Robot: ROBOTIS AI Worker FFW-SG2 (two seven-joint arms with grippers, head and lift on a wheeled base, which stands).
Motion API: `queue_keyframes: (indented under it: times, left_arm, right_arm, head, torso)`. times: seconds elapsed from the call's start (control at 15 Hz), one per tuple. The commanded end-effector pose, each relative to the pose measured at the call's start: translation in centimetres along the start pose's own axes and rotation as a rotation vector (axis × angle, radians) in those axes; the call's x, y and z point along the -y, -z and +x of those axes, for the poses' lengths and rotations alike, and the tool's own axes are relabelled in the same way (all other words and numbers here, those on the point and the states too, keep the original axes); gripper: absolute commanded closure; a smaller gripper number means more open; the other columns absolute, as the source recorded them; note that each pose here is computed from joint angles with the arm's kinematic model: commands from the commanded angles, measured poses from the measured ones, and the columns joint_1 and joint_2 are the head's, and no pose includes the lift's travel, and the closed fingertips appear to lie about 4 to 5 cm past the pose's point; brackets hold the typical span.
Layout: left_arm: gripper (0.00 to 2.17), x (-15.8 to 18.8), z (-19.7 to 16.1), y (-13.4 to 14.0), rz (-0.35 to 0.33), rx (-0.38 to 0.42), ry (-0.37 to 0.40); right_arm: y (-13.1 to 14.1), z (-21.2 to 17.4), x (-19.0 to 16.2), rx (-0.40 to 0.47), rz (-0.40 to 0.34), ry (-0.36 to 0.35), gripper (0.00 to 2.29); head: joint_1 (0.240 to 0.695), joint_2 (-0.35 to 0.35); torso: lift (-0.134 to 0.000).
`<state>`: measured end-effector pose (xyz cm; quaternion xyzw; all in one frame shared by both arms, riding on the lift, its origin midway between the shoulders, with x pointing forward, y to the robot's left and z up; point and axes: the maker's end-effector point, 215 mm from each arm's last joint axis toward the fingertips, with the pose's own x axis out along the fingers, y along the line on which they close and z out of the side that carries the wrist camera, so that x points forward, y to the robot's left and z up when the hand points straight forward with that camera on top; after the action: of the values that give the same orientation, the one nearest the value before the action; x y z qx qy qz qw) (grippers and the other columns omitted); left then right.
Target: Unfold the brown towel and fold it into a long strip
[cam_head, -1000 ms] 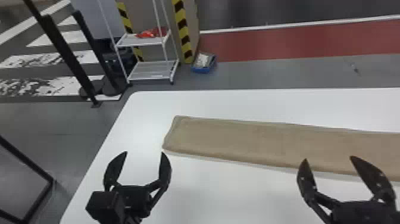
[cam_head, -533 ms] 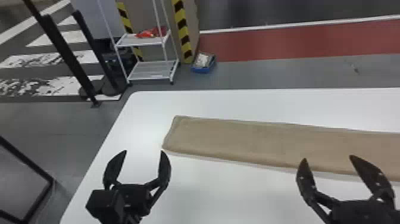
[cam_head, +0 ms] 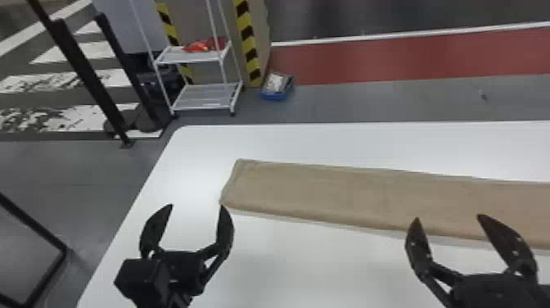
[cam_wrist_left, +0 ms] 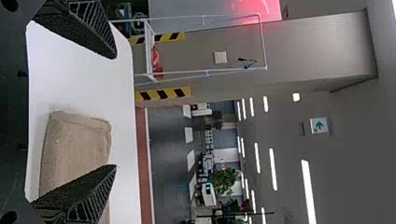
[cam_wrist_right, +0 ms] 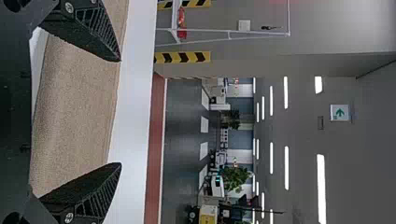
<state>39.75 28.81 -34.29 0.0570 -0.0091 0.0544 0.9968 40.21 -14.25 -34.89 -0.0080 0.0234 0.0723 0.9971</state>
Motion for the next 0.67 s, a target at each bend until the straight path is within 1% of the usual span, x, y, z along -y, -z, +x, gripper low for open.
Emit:
queue_keyframes:
  times: [0.0, 0.6]
  left_arm:
    - [0.04, 0.11, -0.02, 0.10, -0.003, -0.003, 0.000]
    - [0.04, 0.09, -0.01, 0.38, -0.001, -0.009, 0.001]
  right_arm:
    - [-0.02, 0.03, -0.09, 0.000, 0.005, 0.003, 0.09]
    - [-0.05, -0.02, -0.06, 0.001, 0.005, 0.004, 0.09]
  head:
    - [0.695, 0.205]
    - [0.695, 0.203]
  torso:
    - [-0.122]
    - [-0.122]
